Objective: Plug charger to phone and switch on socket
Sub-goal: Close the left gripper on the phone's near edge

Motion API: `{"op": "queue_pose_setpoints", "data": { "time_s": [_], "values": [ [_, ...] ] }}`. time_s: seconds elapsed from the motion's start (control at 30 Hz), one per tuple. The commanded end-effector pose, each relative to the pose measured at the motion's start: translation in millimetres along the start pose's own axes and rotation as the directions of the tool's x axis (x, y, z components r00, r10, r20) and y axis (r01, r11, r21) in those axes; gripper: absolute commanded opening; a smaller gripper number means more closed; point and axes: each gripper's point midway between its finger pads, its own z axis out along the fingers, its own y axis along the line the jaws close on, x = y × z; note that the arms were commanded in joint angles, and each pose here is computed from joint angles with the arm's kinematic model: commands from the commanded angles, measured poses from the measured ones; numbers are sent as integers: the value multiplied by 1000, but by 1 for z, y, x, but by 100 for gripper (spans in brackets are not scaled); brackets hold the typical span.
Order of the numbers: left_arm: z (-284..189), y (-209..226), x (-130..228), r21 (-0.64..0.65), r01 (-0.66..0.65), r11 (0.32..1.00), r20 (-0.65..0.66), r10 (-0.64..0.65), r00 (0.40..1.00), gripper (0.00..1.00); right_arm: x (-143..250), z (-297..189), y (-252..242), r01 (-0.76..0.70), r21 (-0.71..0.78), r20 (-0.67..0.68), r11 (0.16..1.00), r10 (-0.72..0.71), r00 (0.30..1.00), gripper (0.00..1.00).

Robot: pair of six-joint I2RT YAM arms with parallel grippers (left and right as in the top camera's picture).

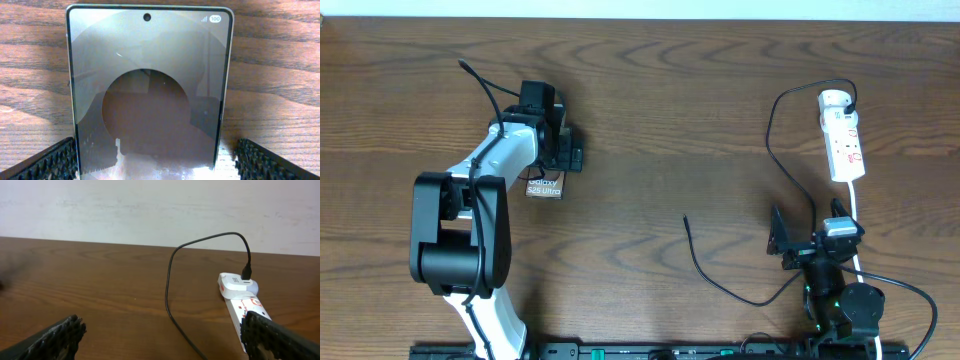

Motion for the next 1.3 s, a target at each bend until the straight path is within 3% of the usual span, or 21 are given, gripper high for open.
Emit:
{"op": "queue_pose_setpoints", "data": {
  "time_s": [0.0,0.4,0.6,1.27],
  "values": [
    [10,0,10,3,7,1000,-41,-6,999,98,0,0,1,8,-5,0,1000,-8,1000,99],
    [10,1,13,3,-12,1000,-56,12,998,99,0,0,1,8,-5,0,1000,-8,1000,99],
    [10,1,13,3,-12,1000,-56,12,998,83,0,0,1,8,-5,0,1000,-8,1000,99],
    [10,1,13,3,-12,1000,-56,12,998,75,0,0,1,8,-5,0,1000,-8,1000,99]
  ]
}}
